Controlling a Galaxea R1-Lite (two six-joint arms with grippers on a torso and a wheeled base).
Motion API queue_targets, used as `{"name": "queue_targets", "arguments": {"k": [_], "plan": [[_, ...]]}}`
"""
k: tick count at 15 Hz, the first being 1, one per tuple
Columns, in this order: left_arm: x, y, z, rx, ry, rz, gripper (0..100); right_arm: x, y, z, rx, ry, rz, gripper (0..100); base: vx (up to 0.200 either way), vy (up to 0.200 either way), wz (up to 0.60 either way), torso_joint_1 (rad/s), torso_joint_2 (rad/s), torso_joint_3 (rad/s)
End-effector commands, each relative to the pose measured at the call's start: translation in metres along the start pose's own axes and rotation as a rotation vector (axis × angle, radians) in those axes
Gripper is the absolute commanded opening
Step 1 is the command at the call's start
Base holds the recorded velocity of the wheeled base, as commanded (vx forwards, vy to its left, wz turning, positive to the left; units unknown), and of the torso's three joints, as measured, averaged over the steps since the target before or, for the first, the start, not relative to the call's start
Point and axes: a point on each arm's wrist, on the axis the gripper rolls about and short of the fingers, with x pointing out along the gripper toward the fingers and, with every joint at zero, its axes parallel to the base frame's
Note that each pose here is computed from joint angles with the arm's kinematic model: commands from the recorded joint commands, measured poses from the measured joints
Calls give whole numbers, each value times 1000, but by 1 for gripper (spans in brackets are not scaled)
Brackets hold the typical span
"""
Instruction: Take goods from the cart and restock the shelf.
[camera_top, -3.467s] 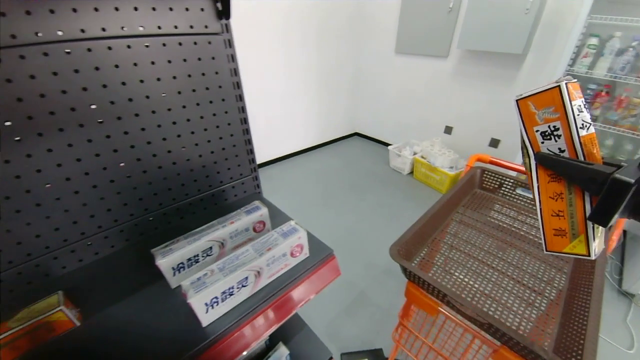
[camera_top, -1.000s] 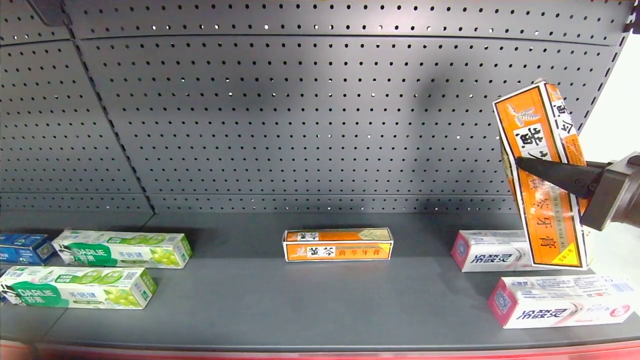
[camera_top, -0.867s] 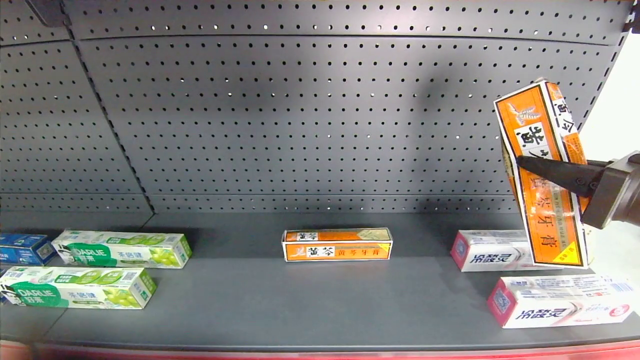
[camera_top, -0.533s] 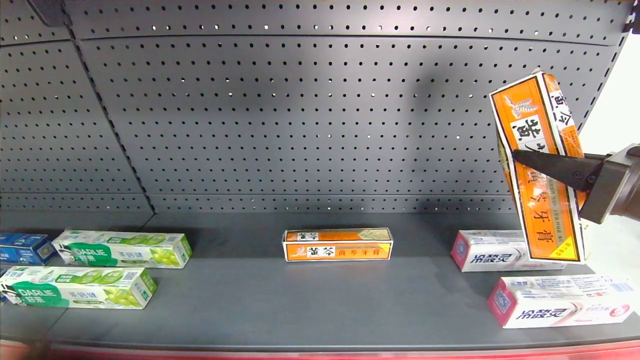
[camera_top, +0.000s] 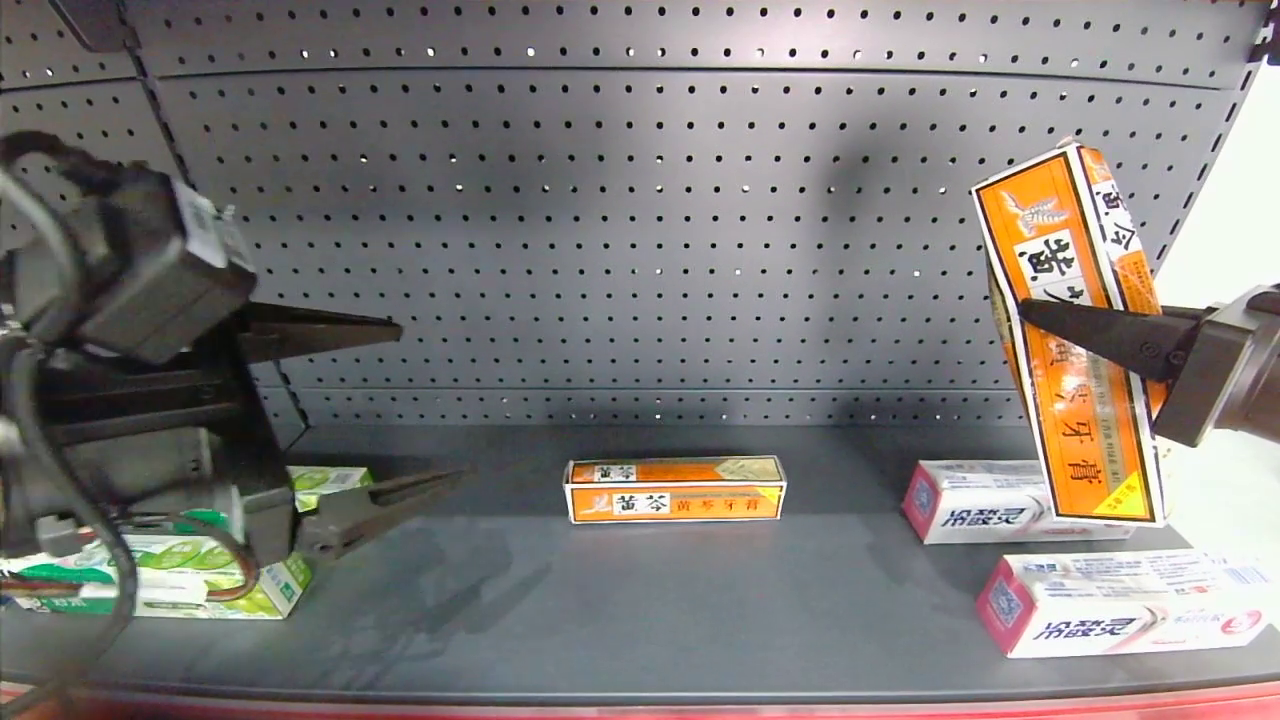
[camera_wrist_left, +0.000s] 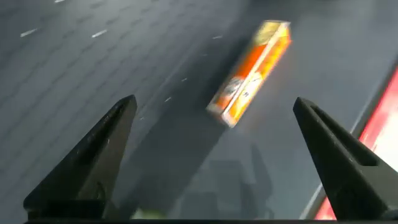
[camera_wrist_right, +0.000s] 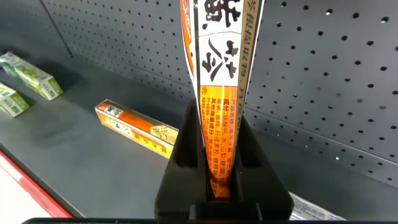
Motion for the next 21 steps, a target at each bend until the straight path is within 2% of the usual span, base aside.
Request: {"name": "queue_targets", "arguments": {"k": [1,2,5,7,8,9,11,13,14,16,18,21], "plan": [[48,15,-11,-16,47,-112,100,1,1,0,0,1,7,0,0,0,0,0,0,0],[55,23,-9,-26,53,-125,100,1,2,-1,0,4,13,0,0,0,0,0,0,0],[73,36,1,-41,33,-227,100,2,3,-1,0,7,20,0,0,0,0,0,0,0],[84,40,-1,-24,51,-286,100,2,3,-2,1,10,22,0,0,0,0,0,0,0],[89,41,-4,-11,88,-321,100,2,3,-3,1,13,22,0,0,0,0,0,0,0],[96,42,-7,10,115,-351,100,2,3,-3,1,13,22,0,0,0,0,0,0,0],[114,44,-11,49,122,-376,100,2,3,-3,1,14,19,0,0,0,0,0,0,0],[119,44,-11,47,129,-389,100,2,3,-3,1,14,19,0,0,0,0,0,0,0],[123,37,-11,30,136,-451,100,3,3,-7,2,27,22,0,0,0,0,0,0,0],[127,32,-13,23,147,-475,100,4,3,-9,3,36,36,0,0,0,0,0,0,0],[130,30,-14,22,164,-474,100,5,2,-9,4,37,31,0,0,0,0,0,0,0],[137,19,-14,19,195,-492,100,5,2,-13,5,49,29,0,0,0,0,0,0,0]]}}
